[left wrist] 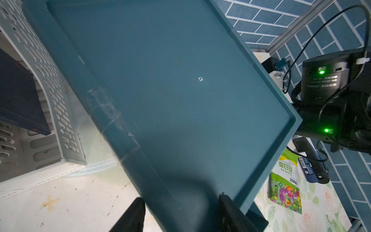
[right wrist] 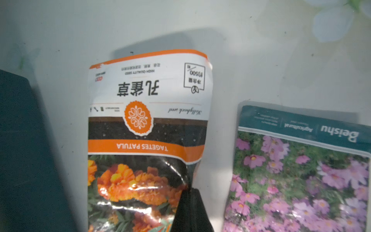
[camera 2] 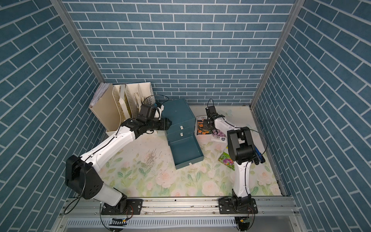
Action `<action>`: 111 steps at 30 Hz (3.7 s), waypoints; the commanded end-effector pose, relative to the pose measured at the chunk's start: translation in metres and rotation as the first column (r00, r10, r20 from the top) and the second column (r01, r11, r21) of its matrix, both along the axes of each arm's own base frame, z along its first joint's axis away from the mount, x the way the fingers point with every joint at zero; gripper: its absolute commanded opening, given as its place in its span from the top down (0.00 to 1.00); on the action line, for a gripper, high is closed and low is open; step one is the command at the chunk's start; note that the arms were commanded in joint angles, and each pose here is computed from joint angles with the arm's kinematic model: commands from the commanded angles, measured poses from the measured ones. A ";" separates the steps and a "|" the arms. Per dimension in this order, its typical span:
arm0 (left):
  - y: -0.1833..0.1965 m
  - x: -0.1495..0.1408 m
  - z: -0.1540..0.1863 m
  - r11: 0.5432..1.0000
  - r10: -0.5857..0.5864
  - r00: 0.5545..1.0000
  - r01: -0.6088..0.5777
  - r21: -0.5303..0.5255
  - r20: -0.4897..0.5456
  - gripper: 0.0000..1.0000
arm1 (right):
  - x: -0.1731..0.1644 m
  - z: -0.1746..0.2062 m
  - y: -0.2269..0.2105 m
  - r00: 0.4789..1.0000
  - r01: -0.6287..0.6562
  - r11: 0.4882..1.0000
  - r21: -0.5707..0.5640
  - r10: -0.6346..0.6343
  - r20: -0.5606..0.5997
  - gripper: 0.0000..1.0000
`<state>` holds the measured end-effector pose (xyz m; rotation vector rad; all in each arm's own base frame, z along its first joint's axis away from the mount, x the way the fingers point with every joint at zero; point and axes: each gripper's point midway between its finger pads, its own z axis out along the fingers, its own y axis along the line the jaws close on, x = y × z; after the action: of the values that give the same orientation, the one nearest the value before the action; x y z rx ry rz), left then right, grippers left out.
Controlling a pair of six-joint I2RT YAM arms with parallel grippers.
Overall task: Take the seed bags out of the drawer
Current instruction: Place the seed packet at the center of the board, then close the drawer in the storage box.
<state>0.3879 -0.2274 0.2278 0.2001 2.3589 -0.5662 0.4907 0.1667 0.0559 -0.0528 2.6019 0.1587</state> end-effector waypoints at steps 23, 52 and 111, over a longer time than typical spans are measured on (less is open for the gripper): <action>0.008 -0.041 -0.071 0.985 -0.052 0.969 0.090 0.146 -0.243 0.39 | -0.068 0.047 0.014 0.998 -0.055 0.990 0.132 0.055 0.010 0.50; 0.013 -0.043 -0.075 0.979 -0.066 0.966 0.111 0.171 -0.251 0.38 | -0.289 0.056 0.081 0.950 -0.310 0.910 0.276 0.309 0.048 0.39; 0.015 -0.049 -0.079 0.976 -0.075 0.961 0.126 0.179 -0.265 0.38 | -0.238 0.033 0.129 0.868 -0.349 0.933 0.091 0.285 0.406 0.43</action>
<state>0.3879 -0.2258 0.2274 0.2433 2.3558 -0.5348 0.2370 0.2859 0.0711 -0.4118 2.2362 0.4217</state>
